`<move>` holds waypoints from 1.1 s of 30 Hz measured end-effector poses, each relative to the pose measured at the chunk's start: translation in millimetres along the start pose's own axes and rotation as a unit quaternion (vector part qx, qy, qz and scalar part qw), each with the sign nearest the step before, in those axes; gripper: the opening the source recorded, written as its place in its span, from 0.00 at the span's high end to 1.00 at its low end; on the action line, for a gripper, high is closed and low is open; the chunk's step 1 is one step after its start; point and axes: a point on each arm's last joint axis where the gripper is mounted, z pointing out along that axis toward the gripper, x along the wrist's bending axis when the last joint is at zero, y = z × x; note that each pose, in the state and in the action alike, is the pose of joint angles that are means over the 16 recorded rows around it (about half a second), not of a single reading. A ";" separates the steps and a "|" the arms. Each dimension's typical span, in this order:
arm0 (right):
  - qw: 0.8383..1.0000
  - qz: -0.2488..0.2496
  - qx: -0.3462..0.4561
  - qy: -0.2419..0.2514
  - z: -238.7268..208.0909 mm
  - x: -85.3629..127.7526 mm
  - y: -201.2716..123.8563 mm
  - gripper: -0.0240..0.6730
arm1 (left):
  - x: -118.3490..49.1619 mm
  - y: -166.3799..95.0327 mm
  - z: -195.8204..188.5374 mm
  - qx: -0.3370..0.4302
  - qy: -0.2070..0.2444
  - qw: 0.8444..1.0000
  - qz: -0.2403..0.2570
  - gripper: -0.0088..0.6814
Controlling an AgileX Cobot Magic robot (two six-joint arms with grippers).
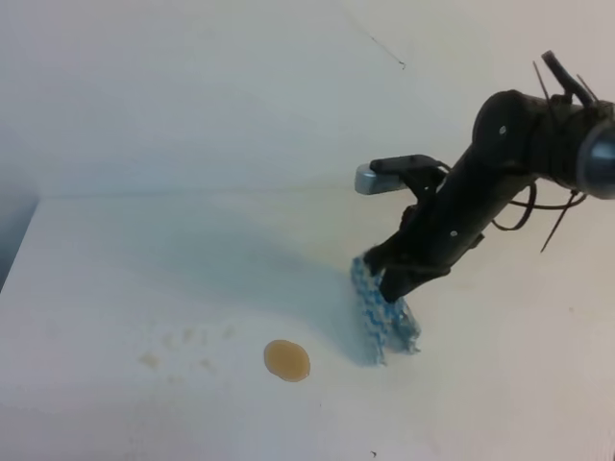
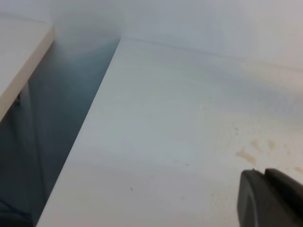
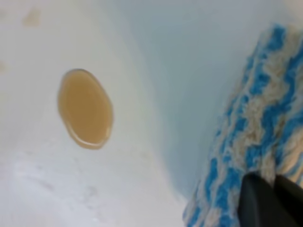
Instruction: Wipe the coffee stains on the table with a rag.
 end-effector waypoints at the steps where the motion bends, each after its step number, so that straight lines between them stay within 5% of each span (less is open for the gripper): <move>1: 1.000 -0.004 -0.005 0.005 1.4 7.6 1.9 0.95 | 0.0 0.0 0.0 0.000 0.000 1.000 0.000 0.99; 14: 0.996 -0.066 -0.052 0.033 55.2 97.3 4.8 0.95 | 0.0 0.0 0.0 0.000 0.000 1.000 0.000 0.99; 25: 0.998 -0.055 -0.026 0.035 93.6 105.5 -6.0 0.95 | 0.0 0.0 0.0 0.000 0.000 1.000 0.000 0.99; 33: 0.996 -0.056 -0.060 0.045 69.8 113.8 6.9 0.95 | 0.0 0.1 0.0 0.000 0.000 1.000 0.000 0.99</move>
